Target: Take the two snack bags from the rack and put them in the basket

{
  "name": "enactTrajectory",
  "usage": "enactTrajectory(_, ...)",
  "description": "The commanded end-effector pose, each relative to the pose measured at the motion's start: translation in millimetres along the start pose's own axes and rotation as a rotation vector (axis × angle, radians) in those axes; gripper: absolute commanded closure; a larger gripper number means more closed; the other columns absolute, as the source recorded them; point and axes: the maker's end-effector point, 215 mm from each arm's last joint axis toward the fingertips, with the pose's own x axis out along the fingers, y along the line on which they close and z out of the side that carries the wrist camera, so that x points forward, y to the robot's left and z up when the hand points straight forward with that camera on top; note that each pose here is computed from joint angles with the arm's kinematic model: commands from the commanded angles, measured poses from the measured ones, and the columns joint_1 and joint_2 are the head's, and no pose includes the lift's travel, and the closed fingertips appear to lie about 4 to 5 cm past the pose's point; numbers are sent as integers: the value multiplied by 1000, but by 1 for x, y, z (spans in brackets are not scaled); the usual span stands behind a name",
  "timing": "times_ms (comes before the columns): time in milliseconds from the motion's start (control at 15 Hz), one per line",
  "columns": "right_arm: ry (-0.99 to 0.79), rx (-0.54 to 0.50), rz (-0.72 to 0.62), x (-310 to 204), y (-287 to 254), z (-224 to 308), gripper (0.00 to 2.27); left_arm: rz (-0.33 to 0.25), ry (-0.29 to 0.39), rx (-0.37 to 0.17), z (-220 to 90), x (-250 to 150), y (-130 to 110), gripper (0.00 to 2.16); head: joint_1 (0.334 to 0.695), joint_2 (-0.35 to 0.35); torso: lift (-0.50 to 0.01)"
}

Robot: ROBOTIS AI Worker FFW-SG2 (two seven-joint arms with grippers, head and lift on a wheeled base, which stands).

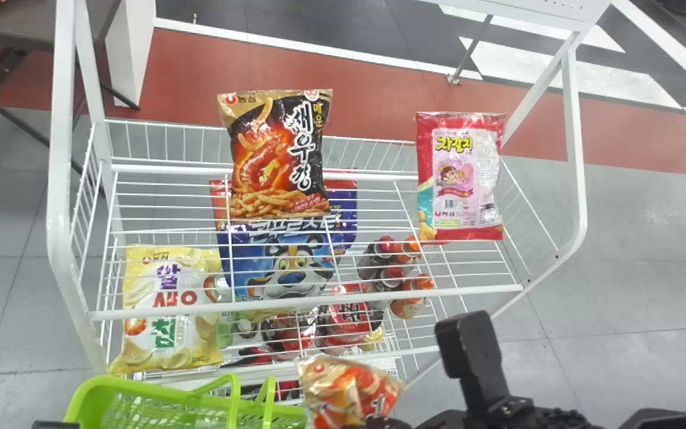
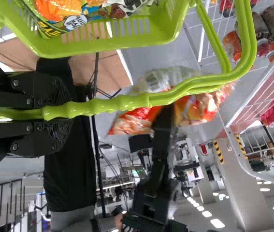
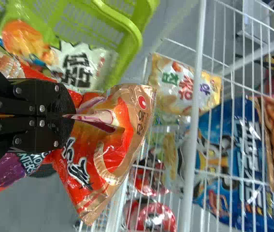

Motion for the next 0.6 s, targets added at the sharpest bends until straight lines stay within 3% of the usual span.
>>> enactTrajectory(0,62,-9,56,18,23,-20,2219,-5,-8,6,4,-2,-2,1872,695,-350,-11)
enactTrajectory(267,183,-20,137,74,63,-59,2219,-1,-11,5,6,-4,-3,1868,695,-350,-11)
enactTrajectory(533,46,-7,174,126,79,-15,2219,-1,11,-12,-1,-6,-3,1868,695,-350,-11)
